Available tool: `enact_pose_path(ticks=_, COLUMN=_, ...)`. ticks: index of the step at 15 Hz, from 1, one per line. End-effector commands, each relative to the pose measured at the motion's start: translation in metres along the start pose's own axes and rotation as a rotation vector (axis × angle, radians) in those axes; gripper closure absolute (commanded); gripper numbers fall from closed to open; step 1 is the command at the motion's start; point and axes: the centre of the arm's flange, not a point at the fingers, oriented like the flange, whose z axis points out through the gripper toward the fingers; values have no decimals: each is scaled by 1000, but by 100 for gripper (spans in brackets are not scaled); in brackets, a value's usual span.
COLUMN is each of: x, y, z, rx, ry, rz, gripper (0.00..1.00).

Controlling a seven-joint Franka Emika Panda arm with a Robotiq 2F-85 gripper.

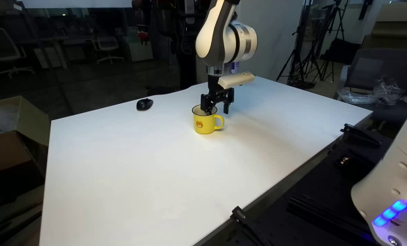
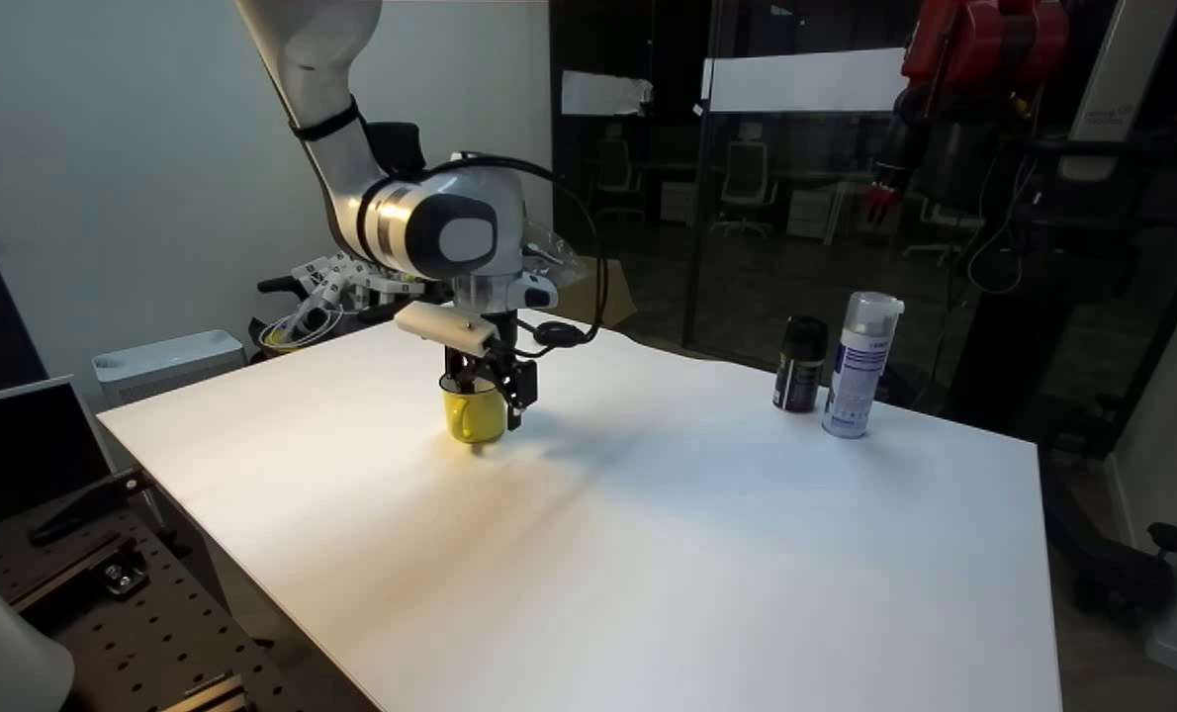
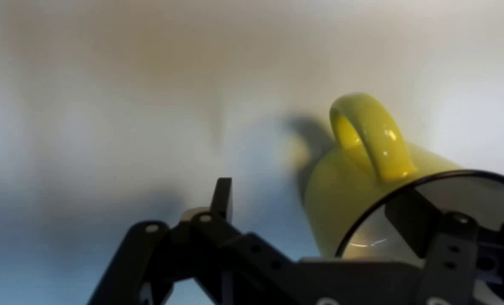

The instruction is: Move the mug forward.

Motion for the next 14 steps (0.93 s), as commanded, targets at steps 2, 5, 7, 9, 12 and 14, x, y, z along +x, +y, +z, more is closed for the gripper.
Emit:
enact_pose_path(ticks=2, x=1, y=4, z=-32, rx=5, ry=85, rz=6, gripper=0)
enact_pose_path(ticks=5, x=5, y=6, z=-55, rx=22, ry=142, rz=16, gripper=0)
enact_pose_path(ticks=7, x=5, y=8, z=-72, rx=72, ry=155, rz=9, gripper=0)
enact_pose_path(ticks=9, x=6, y=10, z=-85, rx=141, ry=140, rz=3, gripper=0)
enact_pose_path(ticks=12, x=15, y=4, z=-76, rx=122, ry=144, rz=1, gripper=0)
enact_pose_path(ticks=14, x=15, y=5, z=-79, rx=124, ry=145, rz=-1, gripper=0)
